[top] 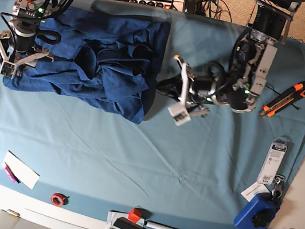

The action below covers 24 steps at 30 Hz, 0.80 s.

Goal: Layout the t-shirt on the table in an organized manner, then fold the t-shirt properly
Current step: 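Fold the shirt side with the left gripper toward the right gripper, then press the folded edge down with the left gripper beside the right gripper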

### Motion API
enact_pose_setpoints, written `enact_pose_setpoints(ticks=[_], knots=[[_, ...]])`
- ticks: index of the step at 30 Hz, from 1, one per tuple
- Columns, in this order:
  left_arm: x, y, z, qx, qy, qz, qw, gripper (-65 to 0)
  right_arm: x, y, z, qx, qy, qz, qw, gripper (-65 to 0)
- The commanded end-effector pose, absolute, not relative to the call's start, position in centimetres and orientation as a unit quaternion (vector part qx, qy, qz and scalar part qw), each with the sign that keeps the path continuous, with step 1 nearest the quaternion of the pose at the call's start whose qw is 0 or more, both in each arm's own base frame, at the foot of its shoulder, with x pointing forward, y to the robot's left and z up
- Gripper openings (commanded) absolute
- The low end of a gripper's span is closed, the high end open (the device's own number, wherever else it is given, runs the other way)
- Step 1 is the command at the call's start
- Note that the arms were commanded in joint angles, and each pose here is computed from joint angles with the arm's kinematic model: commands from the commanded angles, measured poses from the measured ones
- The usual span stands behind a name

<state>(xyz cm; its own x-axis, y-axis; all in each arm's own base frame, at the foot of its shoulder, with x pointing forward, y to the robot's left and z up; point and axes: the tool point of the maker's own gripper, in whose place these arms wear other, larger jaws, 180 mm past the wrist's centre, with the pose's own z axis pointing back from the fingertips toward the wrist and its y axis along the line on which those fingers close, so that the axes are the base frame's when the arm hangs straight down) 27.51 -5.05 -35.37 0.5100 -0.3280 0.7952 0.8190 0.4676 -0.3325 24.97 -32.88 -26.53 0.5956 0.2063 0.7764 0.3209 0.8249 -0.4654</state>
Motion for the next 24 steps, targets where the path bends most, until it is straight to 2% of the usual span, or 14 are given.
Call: enact_pose_setpoints(ticks=[1, 6, 12, 24], knots=[[28.4, -6.0, -33.6, -0.374, -0.366, -0.369, 0.768, -65.0, 25.4, -33.1, -25.1, -0.304, -0.468, -0.029, 0.829, -38.1], [28.0, -8.0, -34.6, -0.339, -0.372, -0.391, 0.771, -65.0, 25.4, -33.1, -25.2, -0.304, -0.466, -0.029, 0.830, -38.1], [27.0, -11.3, -34.3, -0.324, -0.386, -0.429, 0.750, -65.0, 25.4, -33.1, -25.2, -0.304, -0.466, -0.029, 0.830, -38.1], [28.1, -18.8, -26.5, -0.386, -0.460, -0.428, 0.675, -65.0, 25.4, -33.1, -25.2, -0.304, -0.466, -0.029, 0.830, -38.1]])
